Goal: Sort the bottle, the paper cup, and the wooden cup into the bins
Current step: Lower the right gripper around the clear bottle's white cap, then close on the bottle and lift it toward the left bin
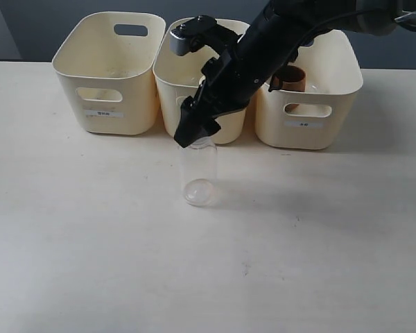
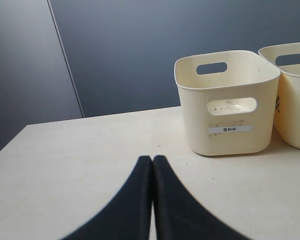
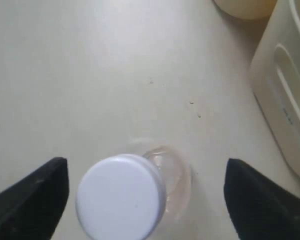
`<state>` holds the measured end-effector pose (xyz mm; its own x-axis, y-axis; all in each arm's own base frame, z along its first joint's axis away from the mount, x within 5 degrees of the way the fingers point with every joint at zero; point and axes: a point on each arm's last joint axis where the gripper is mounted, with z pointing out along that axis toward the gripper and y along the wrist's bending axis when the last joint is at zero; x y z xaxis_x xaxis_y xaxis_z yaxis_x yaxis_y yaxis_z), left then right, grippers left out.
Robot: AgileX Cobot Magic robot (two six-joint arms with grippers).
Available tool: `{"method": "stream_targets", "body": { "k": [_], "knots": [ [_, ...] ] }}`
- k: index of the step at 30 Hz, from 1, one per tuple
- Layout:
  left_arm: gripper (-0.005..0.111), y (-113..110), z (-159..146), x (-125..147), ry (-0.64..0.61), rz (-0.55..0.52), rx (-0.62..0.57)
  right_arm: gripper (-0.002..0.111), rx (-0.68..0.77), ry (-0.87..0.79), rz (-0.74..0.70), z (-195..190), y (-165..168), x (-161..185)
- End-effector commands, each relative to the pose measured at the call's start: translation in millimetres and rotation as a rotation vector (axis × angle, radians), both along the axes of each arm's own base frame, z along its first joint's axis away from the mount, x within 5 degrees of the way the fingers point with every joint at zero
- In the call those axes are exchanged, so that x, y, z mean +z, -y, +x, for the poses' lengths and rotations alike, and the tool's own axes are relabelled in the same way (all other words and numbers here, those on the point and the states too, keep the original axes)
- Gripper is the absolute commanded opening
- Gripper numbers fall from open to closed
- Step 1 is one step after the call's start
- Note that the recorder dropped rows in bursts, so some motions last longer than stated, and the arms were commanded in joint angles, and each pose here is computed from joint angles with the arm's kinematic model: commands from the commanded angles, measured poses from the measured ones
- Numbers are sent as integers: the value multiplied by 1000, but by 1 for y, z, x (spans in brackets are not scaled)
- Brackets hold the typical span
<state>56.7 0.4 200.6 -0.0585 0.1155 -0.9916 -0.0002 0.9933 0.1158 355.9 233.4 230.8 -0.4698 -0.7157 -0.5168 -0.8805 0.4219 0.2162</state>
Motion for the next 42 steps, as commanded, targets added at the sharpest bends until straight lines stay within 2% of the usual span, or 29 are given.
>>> {"method": "stream_targets", "body": {
  "k": [1,3,8,12,14,16,17,18,20,31,36,42],
  "knots": [
    [0,0,0,0,10,-1,1,80,1,19,2,1,0,1],
    [0,0,0,0,10,-1,1,79,0,22,2,2,0,1],
    [0,0,0,0,10,-1,1,63,9,8,-1,0,1,1],
    [0,0,0,0,10,-1,1,63,12,2,-1,0,1,1],
    [0,0,0,0,10,-1,1,58,11,1,0,0,1,1],
    [0,0,0,0,10,-1,1,44,11,1,0,0,1,1],
    [0,0,0,0,10,-1,1,34,17,2,-5,-1,1,1],
    [0,0,0,0,10,-1,1,19,38,11,-12,-1,1,1],
    [0,0,0,0,10,-1,1,-1,60,20,-14,-1,1,1],
    [0,0,0,0,10,-1,1,-1,114,104,32,-1,-1,11],
    [0,0,0,0,10,-1,1,-1,116,241,115,-5,-1,44],
    [0,0,0,0,10,-1,1,-1,80,470,244,-16,5,104]
  ]
}}
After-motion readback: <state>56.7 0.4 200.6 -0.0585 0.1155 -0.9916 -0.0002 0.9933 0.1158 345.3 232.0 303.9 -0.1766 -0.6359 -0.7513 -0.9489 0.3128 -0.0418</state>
